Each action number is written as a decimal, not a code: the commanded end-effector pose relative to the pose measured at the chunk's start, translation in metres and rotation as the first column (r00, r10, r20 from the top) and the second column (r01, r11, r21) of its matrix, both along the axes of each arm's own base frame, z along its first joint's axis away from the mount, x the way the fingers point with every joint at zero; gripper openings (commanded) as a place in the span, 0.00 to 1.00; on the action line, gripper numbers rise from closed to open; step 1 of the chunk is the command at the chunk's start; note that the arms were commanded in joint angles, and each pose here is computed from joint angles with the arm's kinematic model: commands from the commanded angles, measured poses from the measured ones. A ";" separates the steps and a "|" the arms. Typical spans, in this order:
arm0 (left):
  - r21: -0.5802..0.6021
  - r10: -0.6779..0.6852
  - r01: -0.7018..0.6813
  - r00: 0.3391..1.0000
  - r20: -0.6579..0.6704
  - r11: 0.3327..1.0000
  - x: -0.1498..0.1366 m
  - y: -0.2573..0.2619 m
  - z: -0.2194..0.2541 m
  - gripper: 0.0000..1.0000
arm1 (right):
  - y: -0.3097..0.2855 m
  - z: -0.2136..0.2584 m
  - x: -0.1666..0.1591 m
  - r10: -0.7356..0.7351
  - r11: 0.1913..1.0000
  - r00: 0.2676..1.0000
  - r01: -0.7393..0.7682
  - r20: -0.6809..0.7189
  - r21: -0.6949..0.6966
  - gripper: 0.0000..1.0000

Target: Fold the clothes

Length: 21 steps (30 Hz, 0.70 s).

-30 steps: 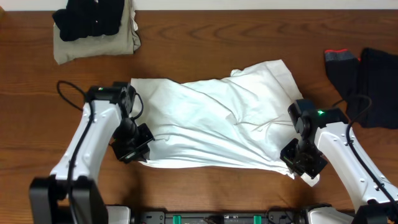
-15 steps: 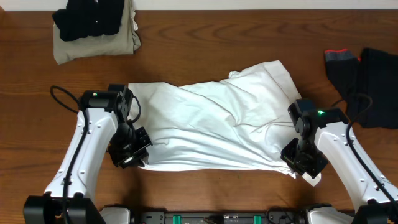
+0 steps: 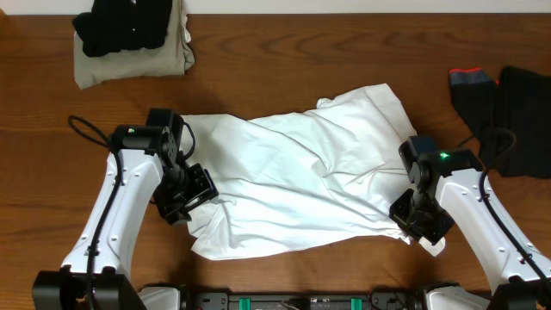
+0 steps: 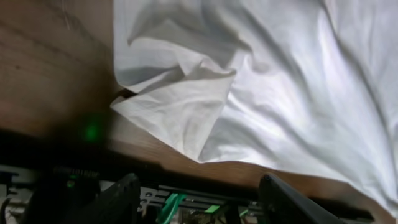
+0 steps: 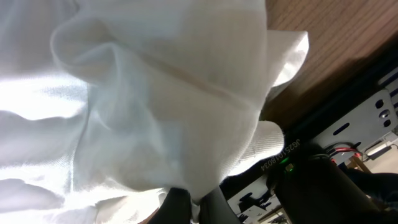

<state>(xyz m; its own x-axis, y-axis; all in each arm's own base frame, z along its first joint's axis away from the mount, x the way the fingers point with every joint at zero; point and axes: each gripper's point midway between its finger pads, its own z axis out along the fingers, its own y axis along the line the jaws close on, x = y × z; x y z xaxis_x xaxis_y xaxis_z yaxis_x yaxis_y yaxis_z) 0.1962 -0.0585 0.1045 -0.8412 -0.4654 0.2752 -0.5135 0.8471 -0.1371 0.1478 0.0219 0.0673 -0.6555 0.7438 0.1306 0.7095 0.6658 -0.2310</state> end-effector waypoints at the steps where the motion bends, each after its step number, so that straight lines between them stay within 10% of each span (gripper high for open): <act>1: 0.051 0.070 -0.068 0.997 -0.030 0.996 -0.005 0.006 -0.003 0.64 | -0.002 0.003 0.006 0.003 1.000 1.000 -0.003 0.018 -0.021 0.01; 10: 0.070 0.179 -0.168 0.962 -0.205 0.983 -0.059 0.003 -0.058 0.64 | -0.001 0.001 0.013 0.002 1.000 0.999 -0.001 0.048 -0.016 0.02; 21: 0.021 0.081 -0.079 0.989 -0.126 0.997 -0.052 0.002 -0.077 0.62 | 0.000 0.001 0.016 0.003 1.000 0.998 -0.002 0.059 -0.014 0.02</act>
